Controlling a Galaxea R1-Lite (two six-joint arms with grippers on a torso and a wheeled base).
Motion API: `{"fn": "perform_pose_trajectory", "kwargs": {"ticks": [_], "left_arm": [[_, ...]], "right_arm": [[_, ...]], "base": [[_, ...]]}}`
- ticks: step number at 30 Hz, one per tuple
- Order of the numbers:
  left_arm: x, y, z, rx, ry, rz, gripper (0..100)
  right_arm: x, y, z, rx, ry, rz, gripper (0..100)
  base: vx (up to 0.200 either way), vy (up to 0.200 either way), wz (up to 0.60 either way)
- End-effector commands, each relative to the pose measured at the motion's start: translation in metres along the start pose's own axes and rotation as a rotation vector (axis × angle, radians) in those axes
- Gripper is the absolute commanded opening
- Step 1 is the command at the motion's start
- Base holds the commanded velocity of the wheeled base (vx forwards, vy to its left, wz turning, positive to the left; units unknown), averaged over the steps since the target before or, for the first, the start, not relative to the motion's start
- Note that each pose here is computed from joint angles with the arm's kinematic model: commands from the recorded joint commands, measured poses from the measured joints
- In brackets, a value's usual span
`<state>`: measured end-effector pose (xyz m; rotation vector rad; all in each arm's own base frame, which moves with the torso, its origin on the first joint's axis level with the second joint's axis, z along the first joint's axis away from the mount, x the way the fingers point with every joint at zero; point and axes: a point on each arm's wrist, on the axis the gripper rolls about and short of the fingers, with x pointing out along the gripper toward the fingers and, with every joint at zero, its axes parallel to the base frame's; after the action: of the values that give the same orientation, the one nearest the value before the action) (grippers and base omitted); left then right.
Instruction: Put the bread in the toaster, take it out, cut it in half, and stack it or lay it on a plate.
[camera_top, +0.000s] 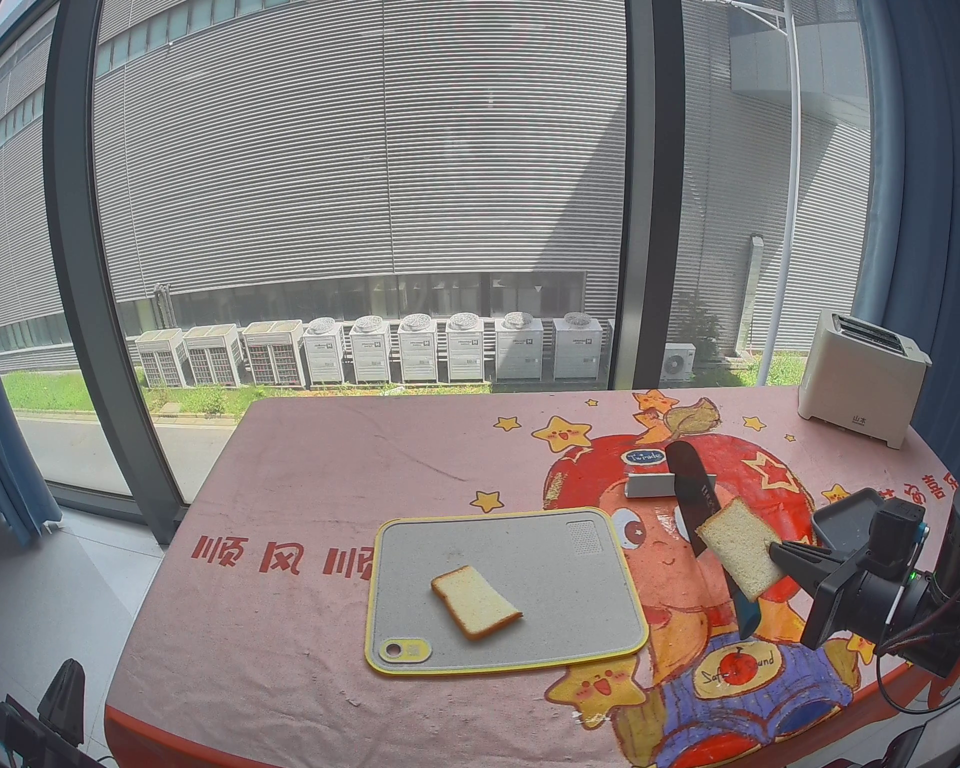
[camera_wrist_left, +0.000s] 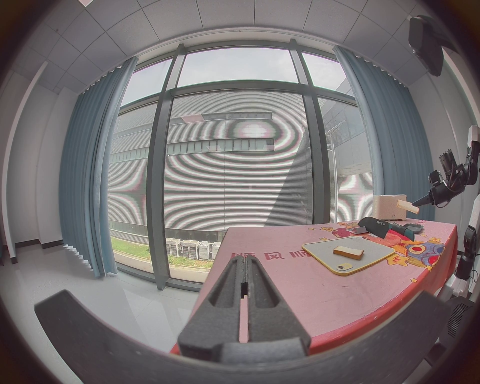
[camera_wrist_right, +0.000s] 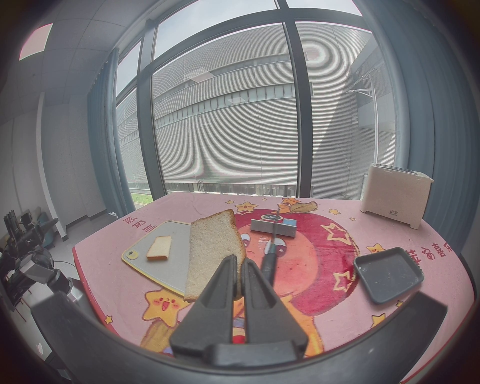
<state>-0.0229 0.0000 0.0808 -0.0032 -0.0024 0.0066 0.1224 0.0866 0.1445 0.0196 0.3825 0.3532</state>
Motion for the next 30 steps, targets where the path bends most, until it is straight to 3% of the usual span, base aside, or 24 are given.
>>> {"fn": "perform_pose_trajectory", "kwargs": {"ticks": [1,30], "left_arm": [[0.0001,0.0,-0.0052,0.0,0.001,0.001,0],[0.0001,0.0,-0.0052,0.0,0.001,0.001,0]], "right_arm": [[0.0003,0.0001,-0.0004,-0.001,0.002,0.0,0],[0.002,0.0012,0.0029,-0.004,-0.012,0.001,0]], "base": [[0.0,-0.2,0.0],[0.0,-0.2,0.0]]}}
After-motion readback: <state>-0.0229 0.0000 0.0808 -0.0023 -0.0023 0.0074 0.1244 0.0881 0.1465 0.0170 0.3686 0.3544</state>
